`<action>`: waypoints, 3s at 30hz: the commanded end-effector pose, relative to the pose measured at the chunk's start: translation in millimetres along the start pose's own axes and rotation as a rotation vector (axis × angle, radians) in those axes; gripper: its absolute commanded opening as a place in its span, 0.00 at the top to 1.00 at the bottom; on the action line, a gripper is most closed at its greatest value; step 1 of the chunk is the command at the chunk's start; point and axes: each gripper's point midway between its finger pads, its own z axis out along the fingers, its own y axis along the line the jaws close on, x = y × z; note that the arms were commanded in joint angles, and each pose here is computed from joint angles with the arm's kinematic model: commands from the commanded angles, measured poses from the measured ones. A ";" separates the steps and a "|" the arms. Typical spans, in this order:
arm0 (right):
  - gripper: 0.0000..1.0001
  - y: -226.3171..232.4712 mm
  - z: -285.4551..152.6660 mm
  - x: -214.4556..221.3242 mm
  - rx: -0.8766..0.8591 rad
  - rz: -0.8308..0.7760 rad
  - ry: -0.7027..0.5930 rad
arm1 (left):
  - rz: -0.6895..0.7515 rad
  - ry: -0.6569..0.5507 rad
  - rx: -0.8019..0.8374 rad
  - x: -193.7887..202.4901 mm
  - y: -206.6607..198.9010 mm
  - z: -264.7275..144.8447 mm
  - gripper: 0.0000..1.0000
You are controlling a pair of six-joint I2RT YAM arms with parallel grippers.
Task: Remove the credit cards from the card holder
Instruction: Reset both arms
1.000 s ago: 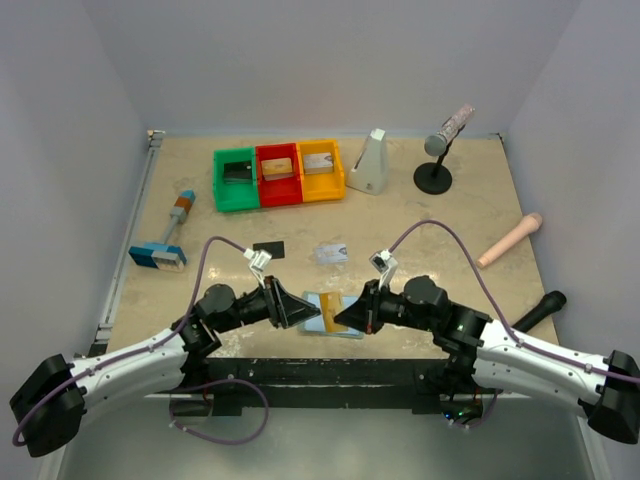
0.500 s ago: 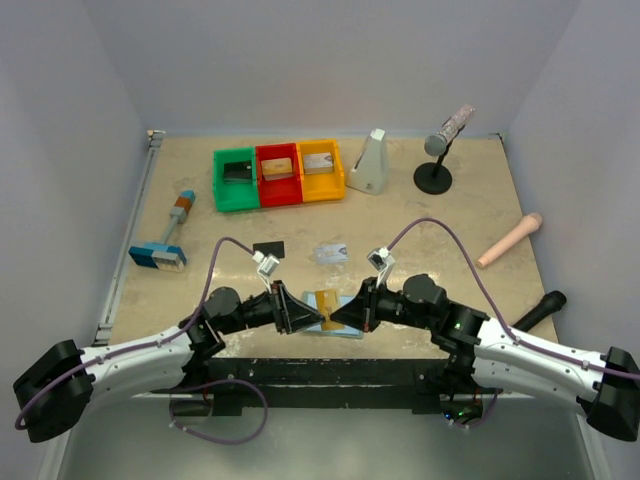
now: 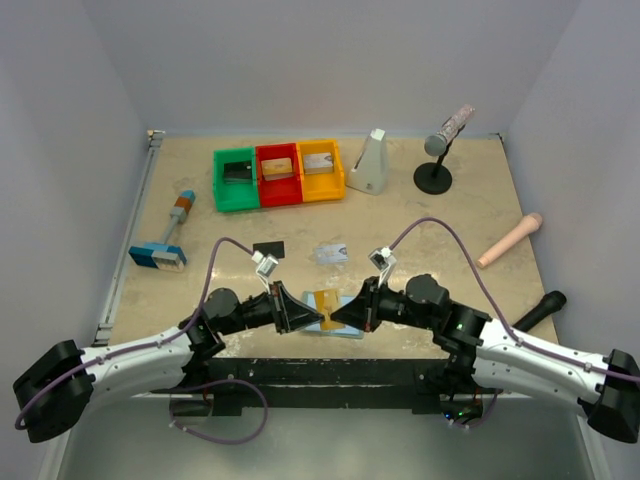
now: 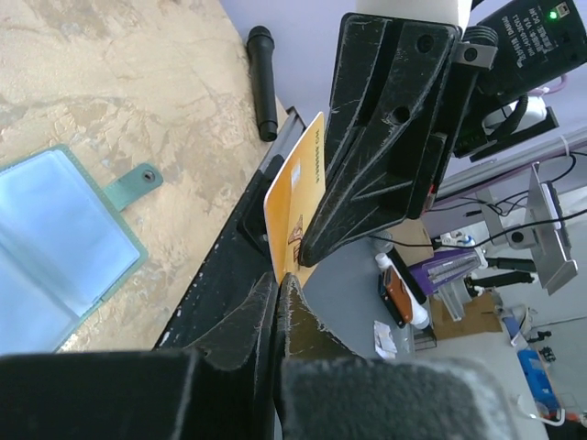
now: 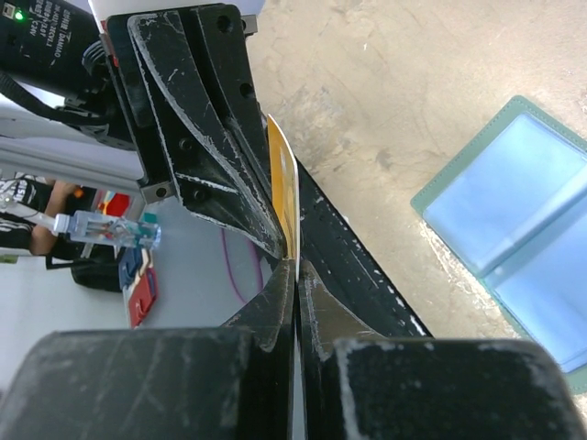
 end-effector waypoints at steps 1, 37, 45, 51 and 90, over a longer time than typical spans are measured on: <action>0.87 23.7 -5.0 -12.3 -0.064 -0.021 -0.022 | 0.082 -0.044 0.109 -11.7 -26.2 -0.2 1.00; 0.41 62.7 -72.0 -12.7 -0.080 -0.220 0.285 | 0.231 0.537 0.298 43.1 -83.0 -18.4 1.00; 0.46 64.4 -61.1 -9.4 -0.105 -0.198 0.325 | 0.240 0.541 0.289 41.4 -82.8 -16.3 1.00; 0.51 59.1 -49.8 -5.4 -0.098 -0.173 0.341 | 0.241 0.546 0.288 41.0 -82.8 -14.5 1.00; 1.00 40.6 -59.0 -69.2 -0.095 0.004 -0.310 | 0.169 -0.258 0.059 -53.4 -31.7 -33.2 0.16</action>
